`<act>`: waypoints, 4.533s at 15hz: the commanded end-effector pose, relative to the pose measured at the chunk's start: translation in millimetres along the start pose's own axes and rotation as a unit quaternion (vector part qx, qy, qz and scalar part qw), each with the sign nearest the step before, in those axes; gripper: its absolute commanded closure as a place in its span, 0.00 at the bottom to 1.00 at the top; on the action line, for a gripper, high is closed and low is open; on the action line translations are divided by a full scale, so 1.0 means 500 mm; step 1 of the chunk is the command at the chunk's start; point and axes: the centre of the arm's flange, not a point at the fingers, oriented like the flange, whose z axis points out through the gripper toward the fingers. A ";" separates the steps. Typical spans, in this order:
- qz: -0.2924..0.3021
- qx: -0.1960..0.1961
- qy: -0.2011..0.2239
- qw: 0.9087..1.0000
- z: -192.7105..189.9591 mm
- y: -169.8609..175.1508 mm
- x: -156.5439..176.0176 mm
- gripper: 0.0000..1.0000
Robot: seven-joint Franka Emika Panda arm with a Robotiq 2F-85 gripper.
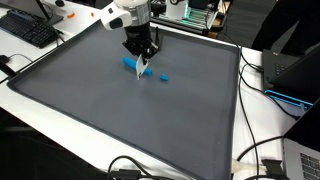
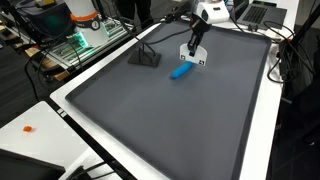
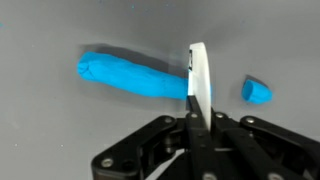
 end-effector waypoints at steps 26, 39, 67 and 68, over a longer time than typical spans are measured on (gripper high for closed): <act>-0.028 0.042 -0.011 0.999 0.012 -0.031 -0.018 0.99; 0.002 0.016 0.017 1.000 -0.038 0.058 -0.022 0.99; 0.001 0.068 -0.033 0.997 0.074 0.046 -0.031 0.99; 0.000 0.061 -0.033 0.998 0.071 0.046 -0.031 0.99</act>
